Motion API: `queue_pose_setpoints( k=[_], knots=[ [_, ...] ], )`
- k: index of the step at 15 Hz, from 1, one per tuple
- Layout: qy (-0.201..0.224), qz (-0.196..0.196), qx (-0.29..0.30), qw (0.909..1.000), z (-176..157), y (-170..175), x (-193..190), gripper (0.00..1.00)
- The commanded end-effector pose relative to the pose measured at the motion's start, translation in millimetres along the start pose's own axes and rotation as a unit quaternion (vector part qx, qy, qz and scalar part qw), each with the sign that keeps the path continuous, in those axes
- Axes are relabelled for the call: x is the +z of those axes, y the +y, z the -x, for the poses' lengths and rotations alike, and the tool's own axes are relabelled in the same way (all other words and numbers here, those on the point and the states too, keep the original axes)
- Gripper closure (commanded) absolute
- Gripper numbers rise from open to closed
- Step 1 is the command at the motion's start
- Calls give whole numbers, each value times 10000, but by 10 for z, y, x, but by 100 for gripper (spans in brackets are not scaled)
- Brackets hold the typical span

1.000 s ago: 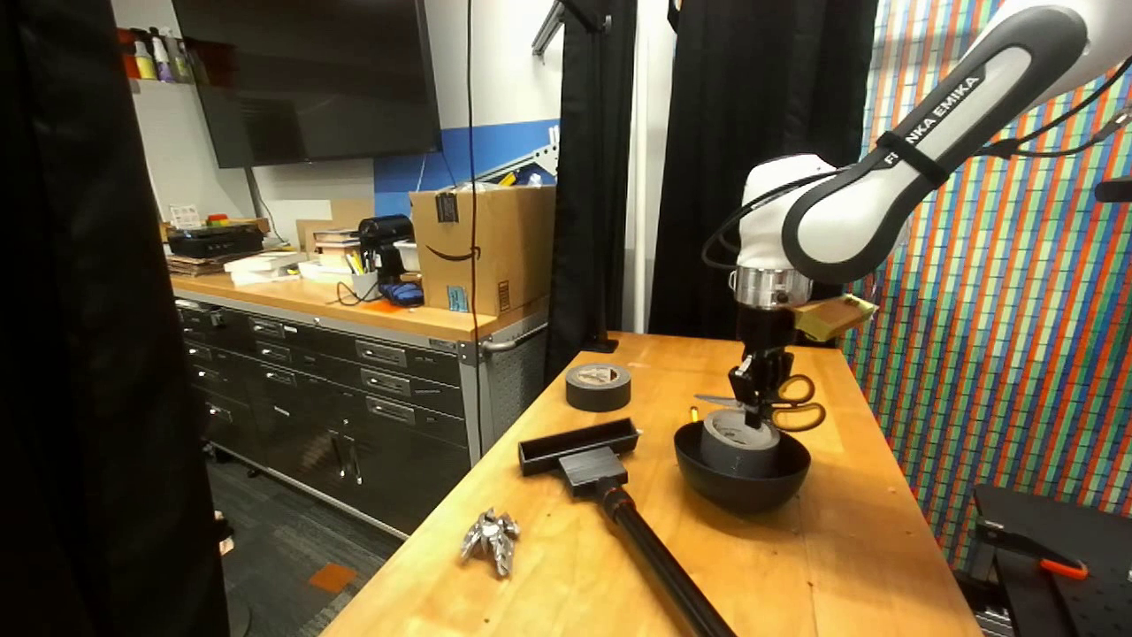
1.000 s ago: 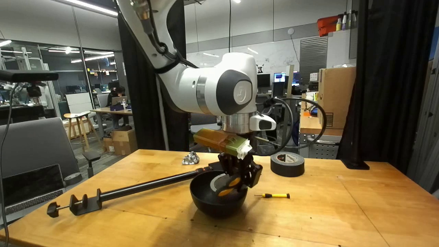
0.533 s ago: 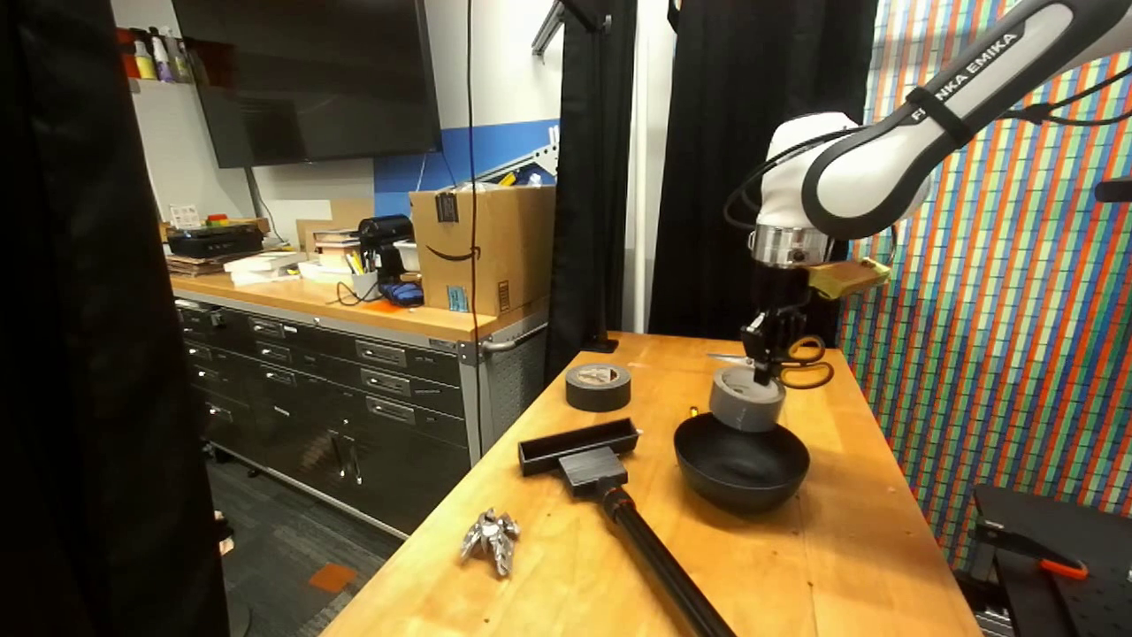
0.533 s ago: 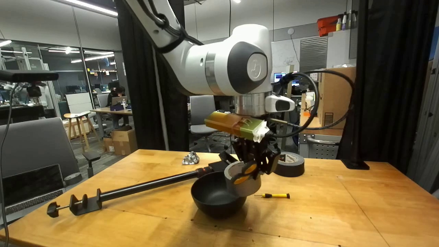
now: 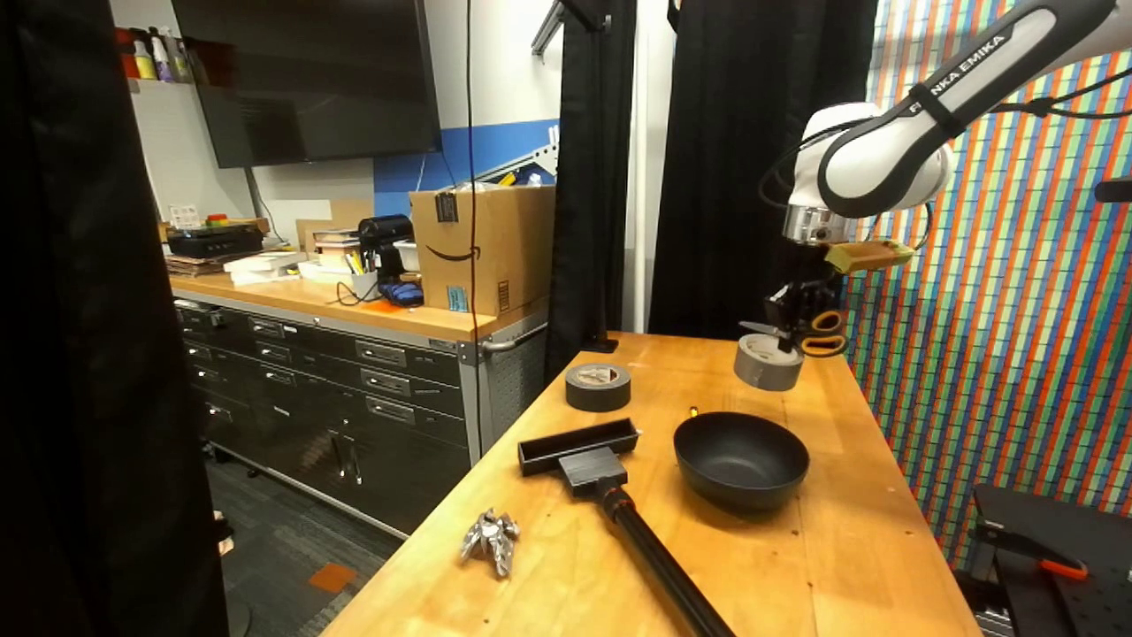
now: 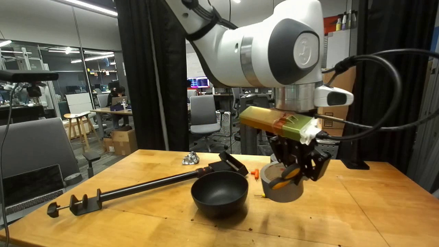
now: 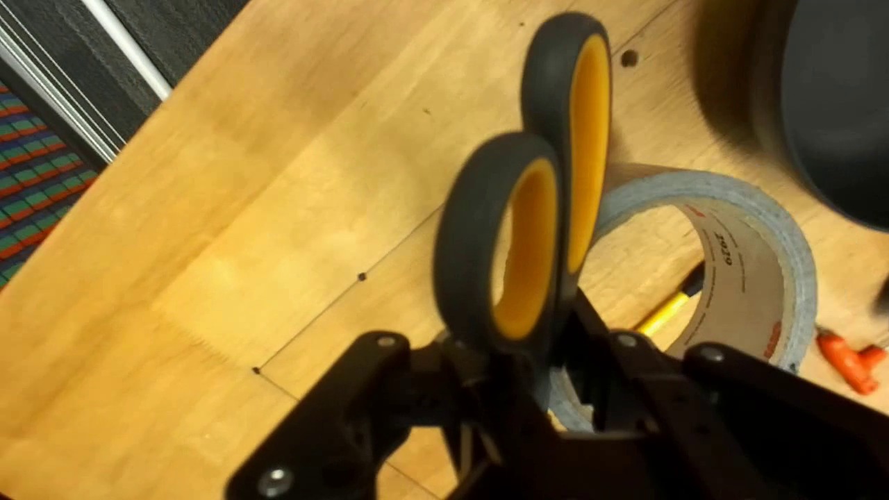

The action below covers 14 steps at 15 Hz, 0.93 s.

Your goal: Remove the grey masking tape and scissors from the black bowl

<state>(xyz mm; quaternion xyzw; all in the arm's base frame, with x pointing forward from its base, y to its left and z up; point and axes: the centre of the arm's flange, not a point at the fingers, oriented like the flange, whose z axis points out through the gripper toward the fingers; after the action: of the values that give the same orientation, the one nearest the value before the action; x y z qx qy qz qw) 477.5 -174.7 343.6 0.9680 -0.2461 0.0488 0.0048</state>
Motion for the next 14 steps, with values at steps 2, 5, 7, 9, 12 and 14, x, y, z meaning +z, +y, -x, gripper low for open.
queue_pose_setpoints(
  k=[2, 5, 7, 9, 12, 14],
  knots=[
    [32, 160, 545, 9984, -516, 441, 167, 85],
    [-88, 203, 813, 9964, -735, 589, 366, 85],
    [-164, 202, 925, 9954, -830, 609, 488, 85],
    [-220, 204, 986, 9947, -896, 594, 600, 85],
    [-273, 217, 1065, 9937, -974, 586, 726, 85],
    [-305, 233, 1107, 9931, -1017, 595, 783, 86]
  ],
)
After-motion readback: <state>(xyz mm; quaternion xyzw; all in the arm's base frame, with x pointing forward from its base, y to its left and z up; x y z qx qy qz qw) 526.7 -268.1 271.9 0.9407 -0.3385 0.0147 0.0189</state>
